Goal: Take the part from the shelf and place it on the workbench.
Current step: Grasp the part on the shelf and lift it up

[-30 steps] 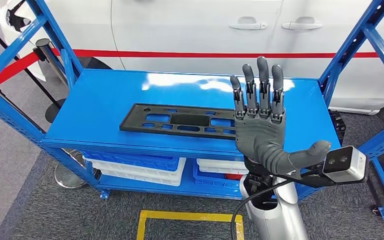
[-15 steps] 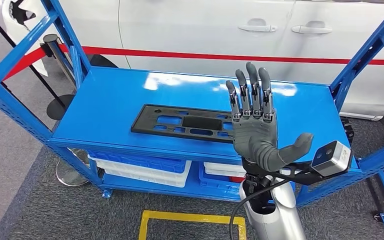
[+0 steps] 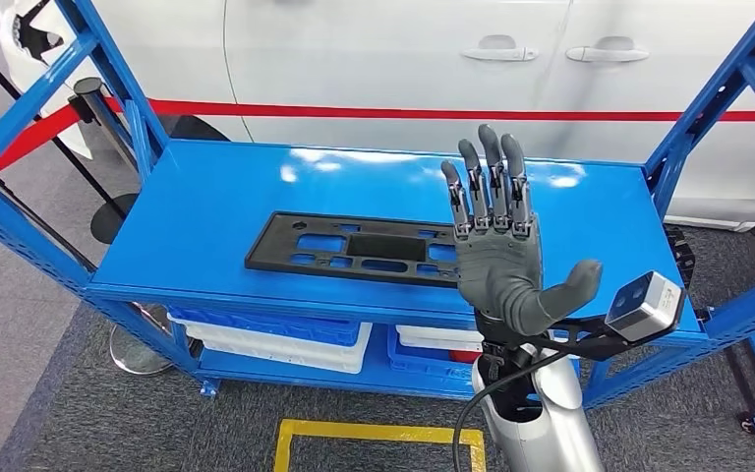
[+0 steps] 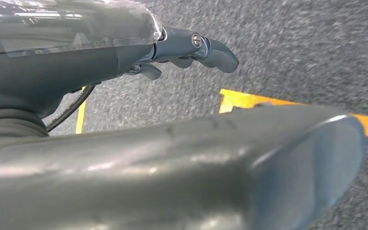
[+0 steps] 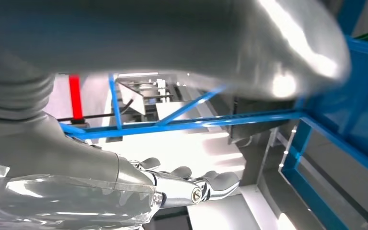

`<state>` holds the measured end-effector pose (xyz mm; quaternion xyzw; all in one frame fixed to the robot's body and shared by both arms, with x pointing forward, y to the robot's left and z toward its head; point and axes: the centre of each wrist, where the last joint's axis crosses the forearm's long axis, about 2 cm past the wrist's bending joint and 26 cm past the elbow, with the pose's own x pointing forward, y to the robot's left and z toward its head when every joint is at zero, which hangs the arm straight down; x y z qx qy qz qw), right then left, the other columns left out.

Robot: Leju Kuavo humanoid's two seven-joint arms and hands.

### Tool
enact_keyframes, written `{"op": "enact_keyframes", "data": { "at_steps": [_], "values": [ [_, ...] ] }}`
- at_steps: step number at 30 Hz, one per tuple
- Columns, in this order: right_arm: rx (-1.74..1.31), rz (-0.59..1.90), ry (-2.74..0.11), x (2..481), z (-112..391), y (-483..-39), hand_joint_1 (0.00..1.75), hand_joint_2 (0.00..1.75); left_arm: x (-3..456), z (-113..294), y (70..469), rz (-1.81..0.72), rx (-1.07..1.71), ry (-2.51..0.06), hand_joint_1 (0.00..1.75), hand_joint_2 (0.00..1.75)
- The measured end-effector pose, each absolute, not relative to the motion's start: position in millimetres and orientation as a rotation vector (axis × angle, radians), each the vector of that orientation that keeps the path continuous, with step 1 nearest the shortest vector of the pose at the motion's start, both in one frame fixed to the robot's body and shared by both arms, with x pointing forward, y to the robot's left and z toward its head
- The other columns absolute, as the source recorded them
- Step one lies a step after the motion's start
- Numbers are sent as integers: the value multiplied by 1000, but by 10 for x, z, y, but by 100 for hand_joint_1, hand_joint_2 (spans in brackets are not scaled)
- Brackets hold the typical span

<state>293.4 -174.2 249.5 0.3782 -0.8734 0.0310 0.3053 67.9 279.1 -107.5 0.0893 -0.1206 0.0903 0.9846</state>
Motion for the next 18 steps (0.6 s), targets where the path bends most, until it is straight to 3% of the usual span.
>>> {"op": "enact_keyframes", "data": {
  "at_steps": [18],
  "values": [
    [671, 492, -2178, 3096, 2218, -1548, 0, 175, 686, -1074, 2759, 178, 168, -244, 0, 0]
  ]
}}
